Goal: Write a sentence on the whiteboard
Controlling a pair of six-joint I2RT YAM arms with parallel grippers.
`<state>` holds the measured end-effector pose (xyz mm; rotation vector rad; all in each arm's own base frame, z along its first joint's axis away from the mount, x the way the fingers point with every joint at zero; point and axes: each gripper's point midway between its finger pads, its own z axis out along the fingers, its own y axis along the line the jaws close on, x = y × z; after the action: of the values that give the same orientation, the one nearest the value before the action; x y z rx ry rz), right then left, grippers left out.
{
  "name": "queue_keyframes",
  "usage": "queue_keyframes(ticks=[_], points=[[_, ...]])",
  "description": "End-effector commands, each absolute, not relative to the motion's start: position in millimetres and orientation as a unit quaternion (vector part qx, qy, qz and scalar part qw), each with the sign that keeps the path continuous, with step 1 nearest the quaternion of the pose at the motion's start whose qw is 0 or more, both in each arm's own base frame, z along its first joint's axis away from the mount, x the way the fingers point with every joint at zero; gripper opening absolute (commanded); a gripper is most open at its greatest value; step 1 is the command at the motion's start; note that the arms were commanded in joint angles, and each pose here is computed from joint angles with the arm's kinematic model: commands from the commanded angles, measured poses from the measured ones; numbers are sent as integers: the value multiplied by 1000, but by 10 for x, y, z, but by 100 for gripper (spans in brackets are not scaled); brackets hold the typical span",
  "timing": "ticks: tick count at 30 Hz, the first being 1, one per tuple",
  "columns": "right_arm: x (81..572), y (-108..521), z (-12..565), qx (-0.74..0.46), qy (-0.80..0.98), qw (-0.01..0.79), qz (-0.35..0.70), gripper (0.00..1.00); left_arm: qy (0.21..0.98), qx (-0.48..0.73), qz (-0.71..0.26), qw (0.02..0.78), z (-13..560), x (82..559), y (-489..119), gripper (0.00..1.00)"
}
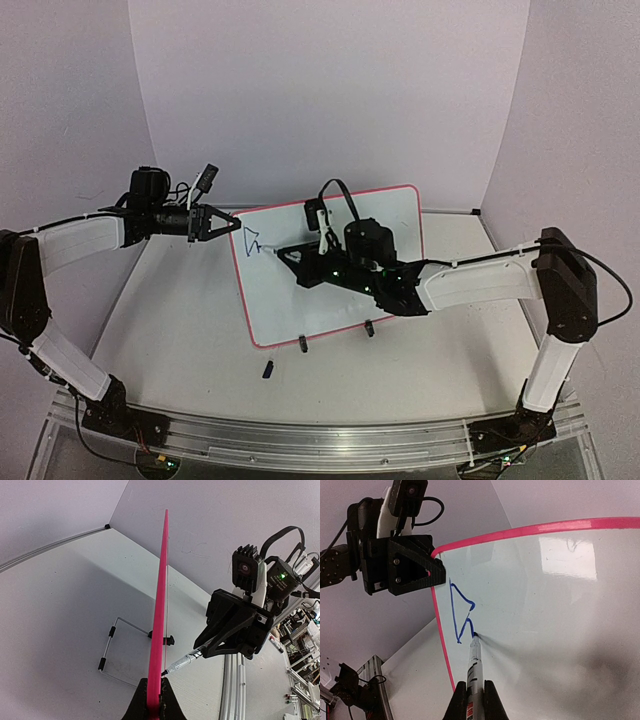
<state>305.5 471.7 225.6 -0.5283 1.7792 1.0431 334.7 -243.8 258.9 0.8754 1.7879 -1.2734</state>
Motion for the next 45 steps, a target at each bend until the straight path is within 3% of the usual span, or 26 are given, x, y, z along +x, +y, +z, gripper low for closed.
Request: queue_keyframes(ticks=[1,14,45], points=[[3169,4630,2498,-188,716,521,425,0,692,370,-485,385,2608,3268,-2474,0],[2995,4520,2656,-202,694,525,450,0,692,371,-485,386,2618,3259,-2476,0],[3170,4533,2393,-184,724,514,422,0,693,374,-483,383,2600,3253,-2498,0]])
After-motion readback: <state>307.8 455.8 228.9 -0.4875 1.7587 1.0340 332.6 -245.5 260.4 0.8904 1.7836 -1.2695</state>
